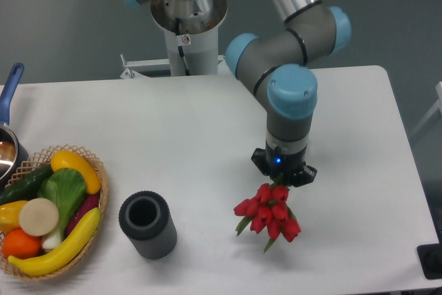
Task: Place the flowers on the table
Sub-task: 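Lower the held red tulips toward the table surface with the gripper, then open the gripper to release the tulips and lift it away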
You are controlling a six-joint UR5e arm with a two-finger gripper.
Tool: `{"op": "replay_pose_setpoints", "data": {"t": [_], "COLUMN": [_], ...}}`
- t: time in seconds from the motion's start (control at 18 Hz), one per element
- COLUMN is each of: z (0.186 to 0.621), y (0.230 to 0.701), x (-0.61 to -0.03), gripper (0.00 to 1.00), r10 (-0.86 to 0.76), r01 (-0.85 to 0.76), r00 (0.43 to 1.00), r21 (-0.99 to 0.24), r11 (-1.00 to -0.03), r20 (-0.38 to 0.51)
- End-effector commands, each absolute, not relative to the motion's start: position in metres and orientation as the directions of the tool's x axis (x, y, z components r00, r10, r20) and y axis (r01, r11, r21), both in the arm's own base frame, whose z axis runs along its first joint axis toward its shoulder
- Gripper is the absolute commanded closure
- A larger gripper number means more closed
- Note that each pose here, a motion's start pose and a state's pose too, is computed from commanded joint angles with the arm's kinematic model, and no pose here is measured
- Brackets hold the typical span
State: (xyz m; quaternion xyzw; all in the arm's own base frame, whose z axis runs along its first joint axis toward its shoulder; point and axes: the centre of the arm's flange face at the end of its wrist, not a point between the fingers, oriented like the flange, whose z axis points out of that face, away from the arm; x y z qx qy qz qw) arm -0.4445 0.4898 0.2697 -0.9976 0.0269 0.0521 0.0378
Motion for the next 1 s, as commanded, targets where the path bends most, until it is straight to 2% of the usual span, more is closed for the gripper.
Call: {"op": "replay_pose_setpoints", "data": {"t": [0.17,0.22,0.28,0.33,0.56,1.0], "z": [0.265,0.265,0.265,0.265,0.273,0.325], "y": [0.489,0.489,0.489,0.49,0.491,0.471], "x": [-0.443,-0.443,-0.443,-0.442,-0.439,-0.451], "gripper": [0.47,0.33,0.1,0.0,0.0,0.0], "r10": [-0.052,-0.05,-0.05,-0.044,-0.048,-0.014], "r01": [-0.059,-0.058,-0.058,-0.052,-0.057,-0.045], "r00": [0.993,0.994,0.994,0.994,0.992,0.978], "r21": [-0.071,-0.073,-0.074,-0.075,-0.082,-0.145], "r11": [-0.996,-0.996,-0.996,-0.996,-0.995,-0.988], "r20": [-0.102,-0.102,-0.1,-0.099,-0.113,-0.21]}}
